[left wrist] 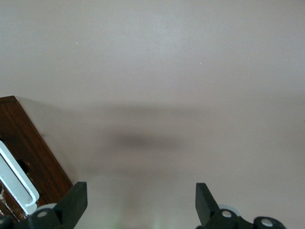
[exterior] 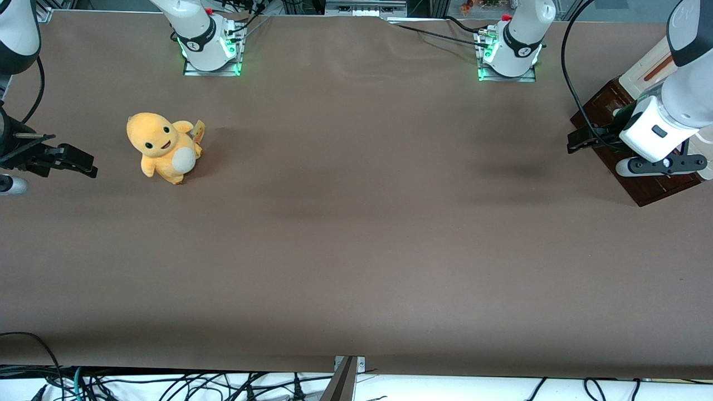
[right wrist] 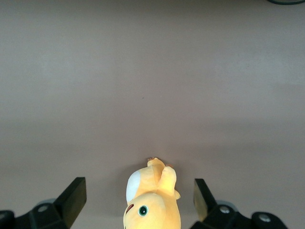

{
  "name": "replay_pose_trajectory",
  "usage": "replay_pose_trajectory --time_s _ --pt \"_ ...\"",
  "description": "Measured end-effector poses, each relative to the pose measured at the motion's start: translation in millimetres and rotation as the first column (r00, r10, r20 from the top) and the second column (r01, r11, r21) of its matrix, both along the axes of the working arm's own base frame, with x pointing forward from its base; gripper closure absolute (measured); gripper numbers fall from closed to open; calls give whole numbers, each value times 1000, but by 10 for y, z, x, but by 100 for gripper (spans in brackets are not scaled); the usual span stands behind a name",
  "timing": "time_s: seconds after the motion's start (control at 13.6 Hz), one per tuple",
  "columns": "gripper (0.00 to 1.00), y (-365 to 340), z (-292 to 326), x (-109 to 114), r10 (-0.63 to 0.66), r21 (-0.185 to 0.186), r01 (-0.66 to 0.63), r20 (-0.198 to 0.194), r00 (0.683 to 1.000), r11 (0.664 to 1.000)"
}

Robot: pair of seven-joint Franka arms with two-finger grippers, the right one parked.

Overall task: Open lower drawer with left arm only
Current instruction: 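Move the open left gripper down to the lower drawer's white handle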

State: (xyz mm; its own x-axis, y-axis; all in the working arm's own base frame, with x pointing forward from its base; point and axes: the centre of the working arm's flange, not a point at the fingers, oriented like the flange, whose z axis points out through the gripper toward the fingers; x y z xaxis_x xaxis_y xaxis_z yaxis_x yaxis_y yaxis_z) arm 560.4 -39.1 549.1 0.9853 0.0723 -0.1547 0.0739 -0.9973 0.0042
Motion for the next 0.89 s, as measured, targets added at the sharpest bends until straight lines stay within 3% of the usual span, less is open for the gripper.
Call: replay_pose_trajectory --time_s 0.37,0.66,0.74,0.89 --pt "0 -46 10 -1 -12 12 12 -3 1000 1000" --pt "0 -80 -34 37 -51 171 51 -5 999 984" --pt "0 -147 -56 16 -57 208 60 -24 998 976" --pt "0 -197 -136 -75 -50 256 76 -107 993 964"
